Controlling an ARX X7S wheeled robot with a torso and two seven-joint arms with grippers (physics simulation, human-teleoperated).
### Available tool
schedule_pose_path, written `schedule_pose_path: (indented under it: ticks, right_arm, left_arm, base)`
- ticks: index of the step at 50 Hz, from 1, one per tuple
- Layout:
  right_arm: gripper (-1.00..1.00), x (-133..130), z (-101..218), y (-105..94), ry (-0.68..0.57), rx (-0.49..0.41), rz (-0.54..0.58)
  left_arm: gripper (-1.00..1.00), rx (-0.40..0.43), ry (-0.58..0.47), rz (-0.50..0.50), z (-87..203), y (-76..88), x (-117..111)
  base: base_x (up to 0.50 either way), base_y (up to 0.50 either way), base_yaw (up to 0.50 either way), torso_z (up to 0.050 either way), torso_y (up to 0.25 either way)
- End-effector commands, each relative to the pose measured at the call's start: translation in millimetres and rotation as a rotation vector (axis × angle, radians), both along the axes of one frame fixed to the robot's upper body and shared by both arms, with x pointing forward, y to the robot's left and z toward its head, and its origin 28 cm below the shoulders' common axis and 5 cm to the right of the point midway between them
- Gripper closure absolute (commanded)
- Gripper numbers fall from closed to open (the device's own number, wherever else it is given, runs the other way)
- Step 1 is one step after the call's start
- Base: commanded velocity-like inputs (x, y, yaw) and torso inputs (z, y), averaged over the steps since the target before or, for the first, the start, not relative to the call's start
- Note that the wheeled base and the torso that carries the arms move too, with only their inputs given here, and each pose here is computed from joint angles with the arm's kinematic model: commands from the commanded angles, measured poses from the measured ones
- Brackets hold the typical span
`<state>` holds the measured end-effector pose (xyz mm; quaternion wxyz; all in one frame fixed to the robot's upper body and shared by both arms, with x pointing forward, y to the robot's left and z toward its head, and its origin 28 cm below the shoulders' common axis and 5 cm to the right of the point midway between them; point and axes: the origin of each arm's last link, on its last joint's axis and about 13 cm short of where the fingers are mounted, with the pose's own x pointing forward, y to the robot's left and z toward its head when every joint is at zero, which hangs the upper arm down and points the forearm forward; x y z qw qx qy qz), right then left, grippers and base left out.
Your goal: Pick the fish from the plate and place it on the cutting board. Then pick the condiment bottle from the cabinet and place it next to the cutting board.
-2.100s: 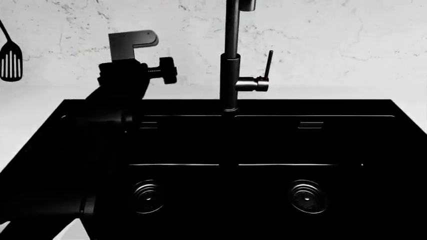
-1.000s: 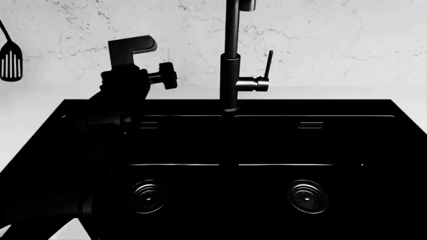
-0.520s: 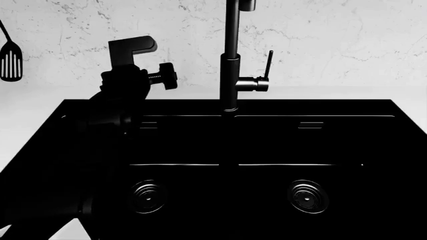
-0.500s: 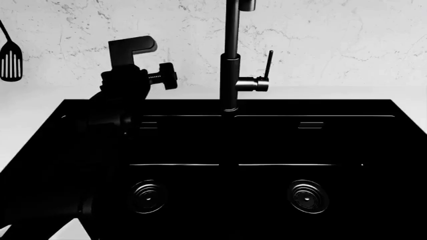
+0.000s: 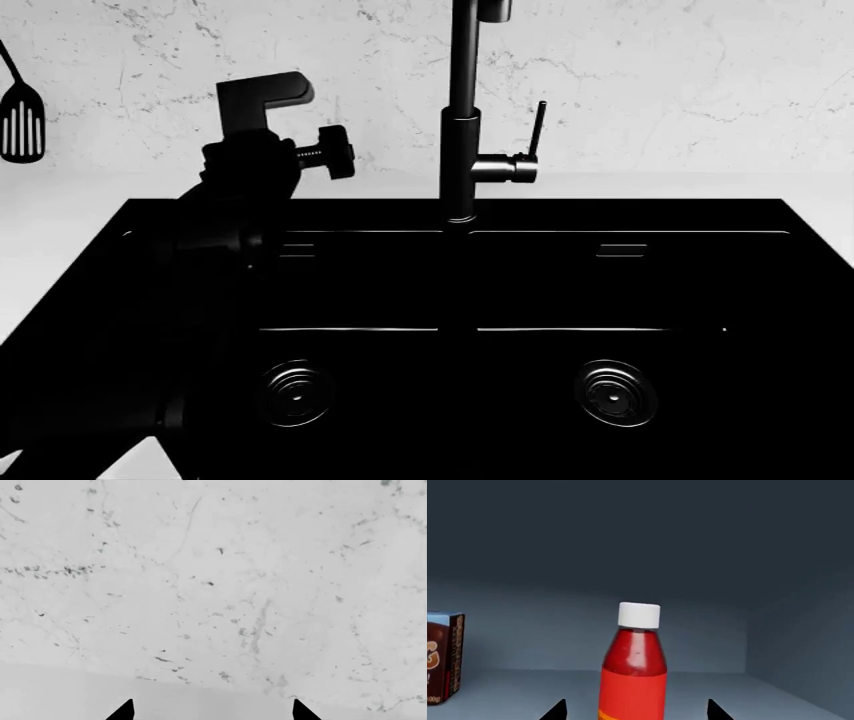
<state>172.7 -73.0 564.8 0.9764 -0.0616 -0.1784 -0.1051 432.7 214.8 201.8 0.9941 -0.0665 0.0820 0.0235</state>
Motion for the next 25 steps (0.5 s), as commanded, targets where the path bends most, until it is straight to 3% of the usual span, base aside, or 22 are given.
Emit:
schedule_pose_path:
  ticks: [1, 25]
  right_arm:
    - [-1.00, 10, 6, -5.6, 0.019, 0.023, 0.008]
    - [-1.00, 63, -35, -14.9, 0.251, 0.053, 0.042]
  left_arm:
    - [-1.00, -0.004, -0.002, -0.002, 0, 0.3, 0]
    - [-1.00, -0.011, -0.009, -0.010, 0, 0.3, 0]
  base:
    - [0.00, 0.00, 0.00, 0.000, 0.000]
    - [0.00, 0.00, 0.00, 0.000, 0.000]
